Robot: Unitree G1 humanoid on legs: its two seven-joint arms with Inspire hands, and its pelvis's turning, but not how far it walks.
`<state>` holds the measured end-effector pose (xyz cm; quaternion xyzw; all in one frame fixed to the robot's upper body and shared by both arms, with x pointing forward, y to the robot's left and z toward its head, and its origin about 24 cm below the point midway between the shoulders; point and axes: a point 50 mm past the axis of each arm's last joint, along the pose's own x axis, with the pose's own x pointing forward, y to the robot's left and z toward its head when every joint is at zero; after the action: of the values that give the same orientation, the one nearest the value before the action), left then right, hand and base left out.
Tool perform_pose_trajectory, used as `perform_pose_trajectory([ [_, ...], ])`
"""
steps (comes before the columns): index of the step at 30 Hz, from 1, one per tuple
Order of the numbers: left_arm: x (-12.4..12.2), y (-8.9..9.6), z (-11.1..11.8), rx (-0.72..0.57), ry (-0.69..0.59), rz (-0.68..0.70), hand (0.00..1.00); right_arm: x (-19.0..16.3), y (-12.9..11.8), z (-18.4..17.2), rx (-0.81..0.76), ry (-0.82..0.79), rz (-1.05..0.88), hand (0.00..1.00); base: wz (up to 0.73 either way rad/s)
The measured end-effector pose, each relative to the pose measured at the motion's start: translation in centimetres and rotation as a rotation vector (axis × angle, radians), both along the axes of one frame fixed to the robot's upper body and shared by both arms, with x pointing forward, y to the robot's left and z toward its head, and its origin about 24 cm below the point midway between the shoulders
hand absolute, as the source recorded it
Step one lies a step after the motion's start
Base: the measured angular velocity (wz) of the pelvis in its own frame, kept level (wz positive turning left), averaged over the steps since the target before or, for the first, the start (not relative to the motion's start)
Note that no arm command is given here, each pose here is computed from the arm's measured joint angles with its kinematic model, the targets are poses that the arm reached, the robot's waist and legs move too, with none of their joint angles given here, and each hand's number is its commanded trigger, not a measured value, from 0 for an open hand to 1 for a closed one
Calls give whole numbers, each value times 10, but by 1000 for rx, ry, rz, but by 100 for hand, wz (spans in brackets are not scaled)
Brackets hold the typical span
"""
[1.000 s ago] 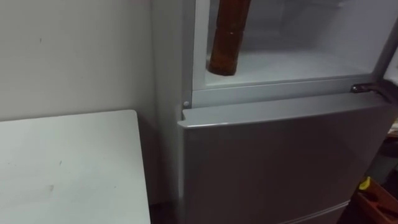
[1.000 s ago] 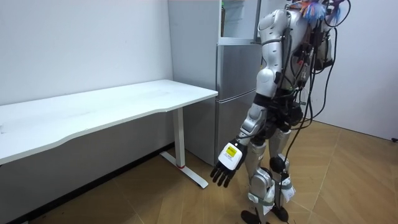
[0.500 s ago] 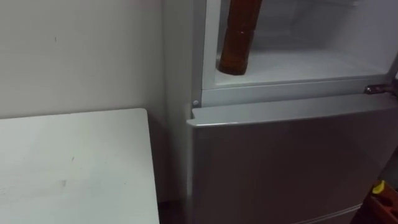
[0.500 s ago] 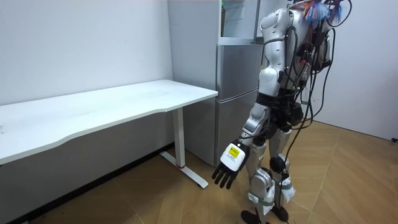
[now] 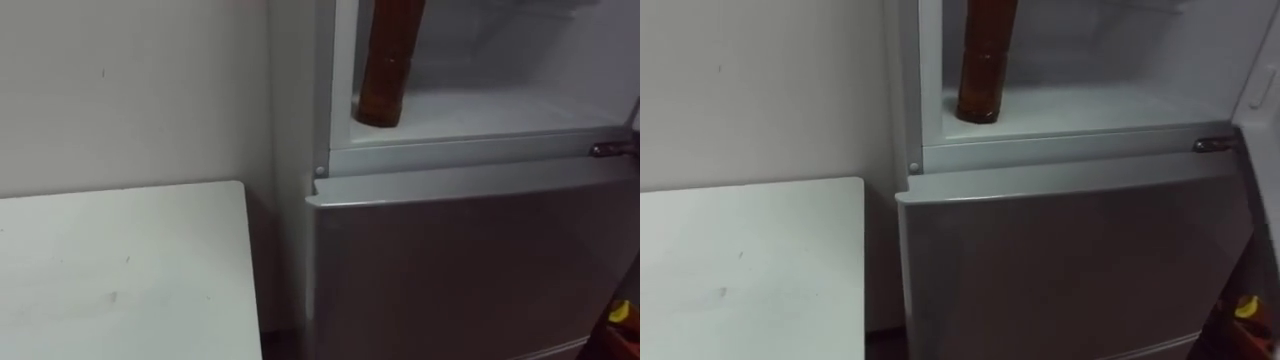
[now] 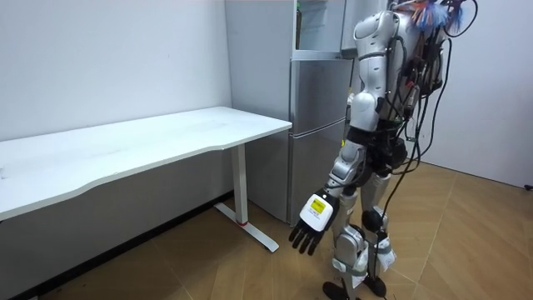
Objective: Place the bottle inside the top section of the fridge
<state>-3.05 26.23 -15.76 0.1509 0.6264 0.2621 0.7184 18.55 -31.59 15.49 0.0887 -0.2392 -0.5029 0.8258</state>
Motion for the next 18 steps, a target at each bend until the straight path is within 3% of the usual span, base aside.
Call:
perform_pose_trajectory([
  [5,3,-2,-1,-8,3,-40,0,12,12,17,-98,-74,73,0,0],
  [18,9,-6,-3,-21,21,-92,0,37,47,21,-253,-44,367,0,2],
])
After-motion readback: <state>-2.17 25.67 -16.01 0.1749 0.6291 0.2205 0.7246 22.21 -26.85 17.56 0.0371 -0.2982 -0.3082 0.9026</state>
